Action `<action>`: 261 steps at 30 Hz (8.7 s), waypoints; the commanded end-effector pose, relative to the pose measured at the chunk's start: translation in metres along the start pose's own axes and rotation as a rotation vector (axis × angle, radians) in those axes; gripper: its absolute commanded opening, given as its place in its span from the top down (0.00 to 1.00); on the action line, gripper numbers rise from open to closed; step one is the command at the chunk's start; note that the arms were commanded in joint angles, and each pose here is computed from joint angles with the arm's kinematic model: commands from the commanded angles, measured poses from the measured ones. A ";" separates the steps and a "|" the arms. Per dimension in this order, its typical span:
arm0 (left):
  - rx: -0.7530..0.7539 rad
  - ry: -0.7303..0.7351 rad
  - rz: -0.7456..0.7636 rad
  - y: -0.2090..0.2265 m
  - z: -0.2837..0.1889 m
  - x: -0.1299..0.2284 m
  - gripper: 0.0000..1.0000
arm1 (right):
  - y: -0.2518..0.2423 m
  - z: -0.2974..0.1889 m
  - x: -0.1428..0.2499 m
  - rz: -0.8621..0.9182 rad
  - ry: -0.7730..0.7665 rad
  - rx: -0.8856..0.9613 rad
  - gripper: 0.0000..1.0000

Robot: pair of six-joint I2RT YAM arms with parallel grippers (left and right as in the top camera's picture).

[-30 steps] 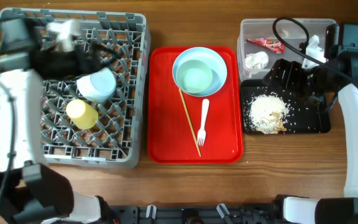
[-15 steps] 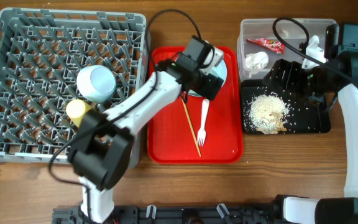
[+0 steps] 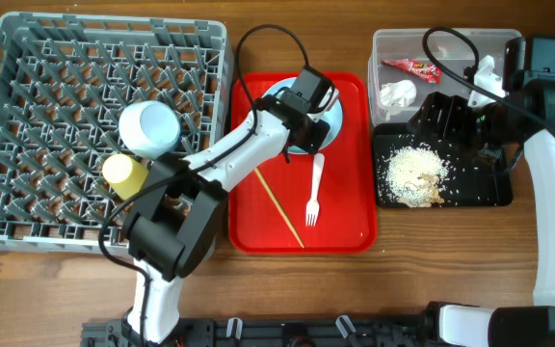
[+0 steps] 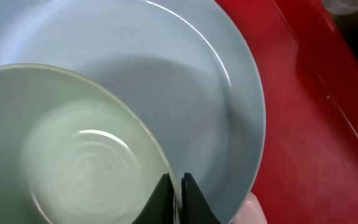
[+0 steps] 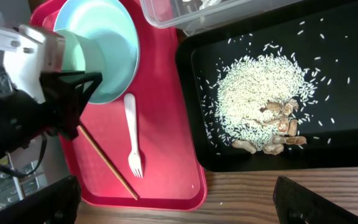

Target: Sort waste into correct bins and load items into the dishwasher rack

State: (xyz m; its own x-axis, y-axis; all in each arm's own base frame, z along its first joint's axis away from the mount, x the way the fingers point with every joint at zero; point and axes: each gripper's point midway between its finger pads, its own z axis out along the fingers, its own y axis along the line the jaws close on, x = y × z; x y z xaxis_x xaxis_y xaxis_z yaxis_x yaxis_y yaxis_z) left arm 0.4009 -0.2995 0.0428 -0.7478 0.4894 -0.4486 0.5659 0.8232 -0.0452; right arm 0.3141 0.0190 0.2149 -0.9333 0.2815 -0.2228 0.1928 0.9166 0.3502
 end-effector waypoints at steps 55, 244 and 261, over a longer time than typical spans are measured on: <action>0.106 -0.102 -0.824 0.164 -0.240 0.060 0.00 | 0.004 -0.008 0.005 0.003 0.006 -0.015 0.00; 0.049 0.125 0.196 -0.033 0.018 0.076 0.83 | 0.003 -0.008 0.007 0.005 0.014 -0.013 0.00; 0.053 0.012 0.095 -0.042 -0.036 0.044 0.96 | 0.003 -0.008 0.007 0.005 0.014 -0.013 0.01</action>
State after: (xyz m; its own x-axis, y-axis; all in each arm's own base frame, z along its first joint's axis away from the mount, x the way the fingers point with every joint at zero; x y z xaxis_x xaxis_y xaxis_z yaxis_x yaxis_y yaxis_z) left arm 0.3369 -0.2998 0.0299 -0.6851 0.6084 -0.4007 0.6700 0.7421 -0.0189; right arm 0.3048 0.0201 0.2124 -0.9416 0.2824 -0.1835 0.2070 0.9150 0.3463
